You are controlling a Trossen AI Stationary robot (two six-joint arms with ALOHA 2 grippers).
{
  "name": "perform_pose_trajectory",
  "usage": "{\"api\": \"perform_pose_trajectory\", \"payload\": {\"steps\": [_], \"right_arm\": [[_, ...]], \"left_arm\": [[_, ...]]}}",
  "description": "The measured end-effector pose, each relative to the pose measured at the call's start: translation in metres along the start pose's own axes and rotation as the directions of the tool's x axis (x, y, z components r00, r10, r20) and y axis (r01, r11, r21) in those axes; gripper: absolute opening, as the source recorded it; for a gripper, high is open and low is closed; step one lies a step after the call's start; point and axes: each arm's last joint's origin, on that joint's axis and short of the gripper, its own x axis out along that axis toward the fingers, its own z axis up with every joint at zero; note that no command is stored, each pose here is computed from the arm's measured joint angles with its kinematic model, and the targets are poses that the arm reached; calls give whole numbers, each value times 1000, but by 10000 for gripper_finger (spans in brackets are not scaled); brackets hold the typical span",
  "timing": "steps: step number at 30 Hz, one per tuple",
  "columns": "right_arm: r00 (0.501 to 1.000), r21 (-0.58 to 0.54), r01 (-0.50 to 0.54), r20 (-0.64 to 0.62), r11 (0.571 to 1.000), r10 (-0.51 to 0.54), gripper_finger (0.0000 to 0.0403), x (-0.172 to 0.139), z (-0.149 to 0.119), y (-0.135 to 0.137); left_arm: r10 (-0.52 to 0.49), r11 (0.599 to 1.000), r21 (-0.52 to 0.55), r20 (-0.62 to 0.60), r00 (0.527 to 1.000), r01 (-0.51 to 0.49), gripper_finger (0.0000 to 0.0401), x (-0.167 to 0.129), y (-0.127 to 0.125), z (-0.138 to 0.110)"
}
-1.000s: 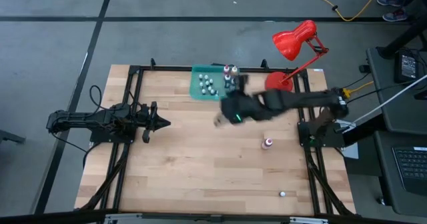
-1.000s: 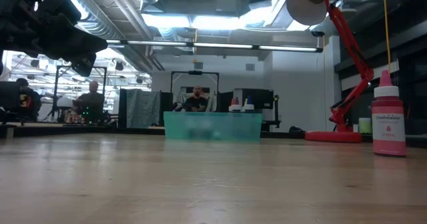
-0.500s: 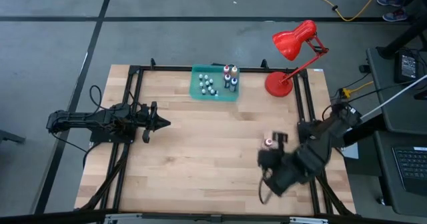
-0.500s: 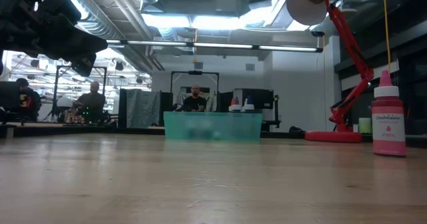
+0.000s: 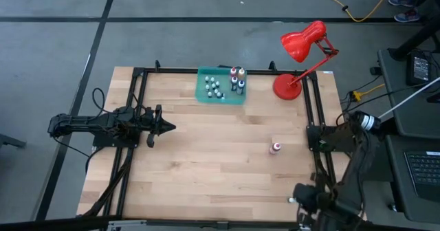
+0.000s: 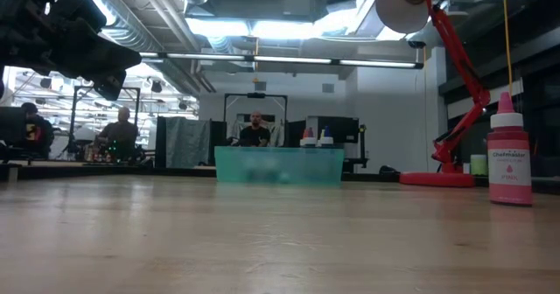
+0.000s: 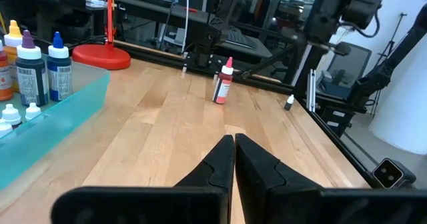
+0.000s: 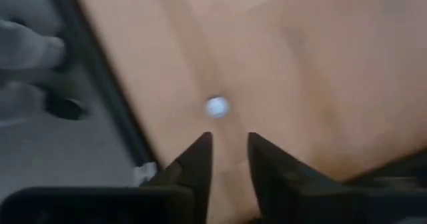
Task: Pick & Place food coloring
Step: Put the black food coloring bottle into the bin
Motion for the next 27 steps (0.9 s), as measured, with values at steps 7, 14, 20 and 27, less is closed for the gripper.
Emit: {"api": "perform_pose_trajectory", "payload": {"steps": [7, 14, 20, 27], "right_arm": [[988, 53, -155, -11, 987, 155, 185, 31, -22, 9], [997, 37, -77, -7, 996, 77, 217, 48, -24, -3], [996, 63, -88, 2, 994, 89, 218, 64, -20, -6], [995, 93, -102, 5, 990, 102, 218, 83, -14, -12]], "left_arm": [[0, 1000, 0, 0, 1000, 0, 12, 0, 0, 0], [-1, 1000, 0, 0, 1000, 1, 10, 0, 0, 0], [-1, 1000, 0, 0, 1000, 1, 9, 0, 0, 0], [-1, 1000, 0, 0, 1000, 1, 13, 0, 0, 0]]}}
